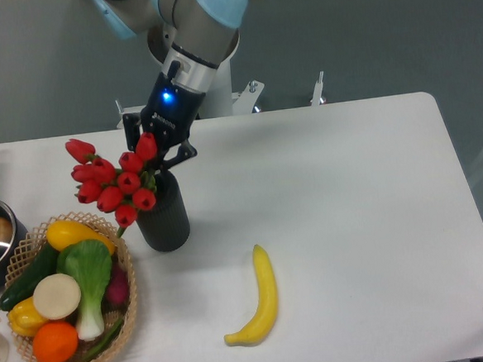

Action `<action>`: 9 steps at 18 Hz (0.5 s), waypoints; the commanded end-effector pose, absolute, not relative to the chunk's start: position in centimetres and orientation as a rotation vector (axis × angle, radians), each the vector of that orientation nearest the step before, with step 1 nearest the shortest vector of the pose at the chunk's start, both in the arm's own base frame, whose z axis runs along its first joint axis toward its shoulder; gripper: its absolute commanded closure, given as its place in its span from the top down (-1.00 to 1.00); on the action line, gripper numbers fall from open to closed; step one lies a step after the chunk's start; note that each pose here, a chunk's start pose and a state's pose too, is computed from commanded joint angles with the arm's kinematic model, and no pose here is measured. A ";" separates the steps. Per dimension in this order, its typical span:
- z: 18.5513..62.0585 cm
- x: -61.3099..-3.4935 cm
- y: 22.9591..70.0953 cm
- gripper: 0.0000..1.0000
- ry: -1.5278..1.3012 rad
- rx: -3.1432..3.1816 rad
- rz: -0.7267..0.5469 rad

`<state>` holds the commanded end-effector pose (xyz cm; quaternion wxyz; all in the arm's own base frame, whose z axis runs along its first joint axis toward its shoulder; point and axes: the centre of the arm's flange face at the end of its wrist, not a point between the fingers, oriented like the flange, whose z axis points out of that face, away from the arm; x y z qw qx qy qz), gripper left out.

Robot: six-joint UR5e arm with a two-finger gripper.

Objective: Pick up the flowers from the vase
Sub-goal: 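Lift the gripped tulips up out of the black vase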

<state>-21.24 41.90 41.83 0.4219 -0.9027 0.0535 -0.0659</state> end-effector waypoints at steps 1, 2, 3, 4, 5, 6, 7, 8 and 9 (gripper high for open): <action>43.1 -21.6 41.8 -1.00 0.106 -2.250 -0.151; 44.1 -21.5 41.8 -1.00 0.088 -2.238 -0.150; 45.1 -21.6 41.8 -1.00 0.068 -2.225 -0.147; 46.4 -22.0 41.6 -1.00 0.043 -2.210 -0.135; 47.6 -22.3 41.6 -1.00 0.018 -2.198 -0.126; 48.9 -22.6 41.6 -1.00 -0.009 -2.184 -0.118; 49.9 -22.8 41.6 -1.00 -0.033 -2.172 -0.118; 50.7 -23.1 41.6 -1.00 -0.052 -2.162 -0.113; 51.7 -23.7 41.3 -1.00 -0.064 -2.148 -0.099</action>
